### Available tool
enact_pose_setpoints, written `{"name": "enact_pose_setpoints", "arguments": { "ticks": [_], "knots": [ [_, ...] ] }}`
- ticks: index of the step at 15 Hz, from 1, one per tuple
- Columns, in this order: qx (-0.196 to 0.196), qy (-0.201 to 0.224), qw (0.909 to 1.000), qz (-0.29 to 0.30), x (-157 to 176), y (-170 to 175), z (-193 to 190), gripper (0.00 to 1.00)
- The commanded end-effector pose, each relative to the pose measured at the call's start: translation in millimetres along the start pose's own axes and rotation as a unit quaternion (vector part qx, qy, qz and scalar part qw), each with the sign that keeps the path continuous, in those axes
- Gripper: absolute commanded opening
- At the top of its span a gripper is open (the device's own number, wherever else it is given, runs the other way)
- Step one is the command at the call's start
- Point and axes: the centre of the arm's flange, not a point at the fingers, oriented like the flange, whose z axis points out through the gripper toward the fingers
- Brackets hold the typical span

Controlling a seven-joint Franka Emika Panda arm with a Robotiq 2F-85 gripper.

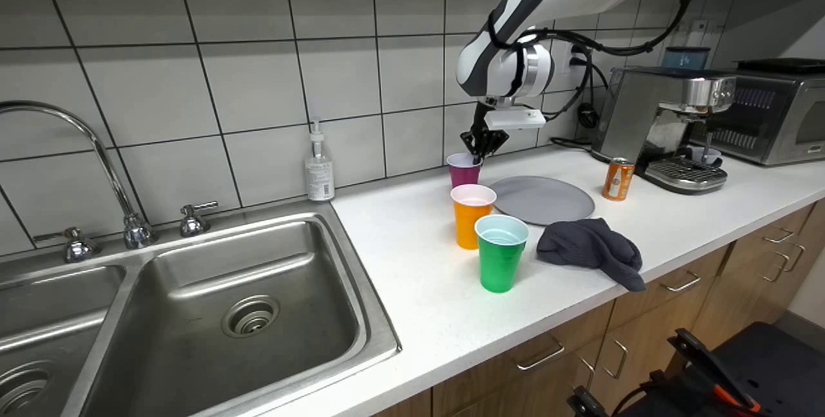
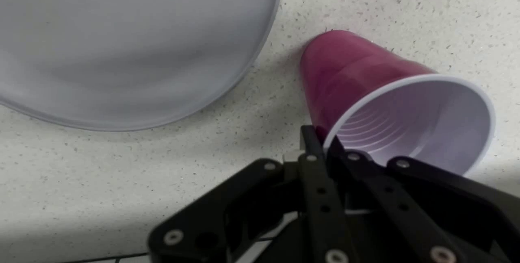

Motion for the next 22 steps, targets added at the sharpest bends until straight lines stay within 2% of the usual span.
{"name": "enact_pose_setpoints", "arguments": {
  "ticks": [1, 9, 18, 22],
  "knots": [
    [0.014, 0.0, 0.9999, 0.001, 9, 6, -1, 0.01],
    [0.026, 0.012, 0.9994, 0.017, 2, 17, -20, 0.01],
    [0.033, 0.038, 0.9984, 0.024, -1, 26, -60, 0.01],
    [0.033, 0.041, 0.998, 0.035, -2, 39, -61, 0.01]
  ]
}}
